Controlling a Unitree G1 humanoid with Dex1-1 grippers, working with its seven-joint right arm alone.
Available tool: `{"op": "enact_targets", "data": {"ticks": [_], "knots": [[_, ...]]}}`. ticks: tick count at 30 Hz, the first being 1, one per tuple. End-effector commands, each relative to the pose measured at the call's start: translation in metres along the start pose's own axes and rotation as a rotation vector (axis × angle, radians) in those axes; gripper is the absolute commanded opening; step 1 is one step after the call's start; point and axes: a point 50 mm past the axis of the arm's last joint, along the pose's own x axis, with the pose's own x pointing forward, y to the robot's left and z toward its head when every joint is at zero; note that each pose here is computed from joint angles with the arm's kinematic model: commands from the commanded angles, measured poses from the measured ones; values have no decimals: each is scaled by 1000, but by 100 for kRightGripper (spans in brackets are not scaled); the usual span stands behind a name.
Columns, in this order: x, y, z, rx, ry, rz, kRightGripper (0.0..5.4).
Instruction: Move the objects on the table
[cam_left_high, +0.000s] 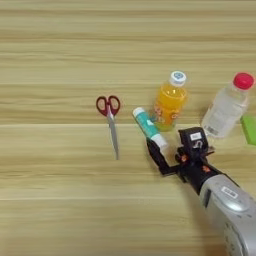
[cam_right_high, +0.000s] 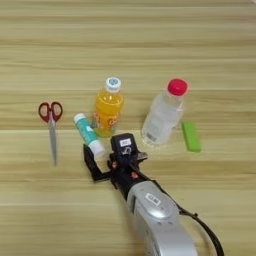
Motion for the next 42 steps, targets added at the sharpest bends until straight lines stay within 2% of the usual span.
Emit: {"op": "enact_targets", "data": {"ticks": [1, 6, 10, 14, 19, 25, 30, 36, 42], "knots": [[-12, 7, 28, -4, -132, 11, 533], [-20, 8, 37, -1, -170, -10, 537], [-18, -3, 33, -21, -178, -69, 537], [-20, -12, 31, -33, -223, -110, 537], [-23, -14, 34, -85, -321, -160, 537], [-24, -9, 33, -132, -392, -190, 537], [-23, -10, 30, -109, -435, -214, 537], [-21, -10, 29, -118, -488, -232, 537], [-19, -9, 26, -85, -508, -245, 537]]}}
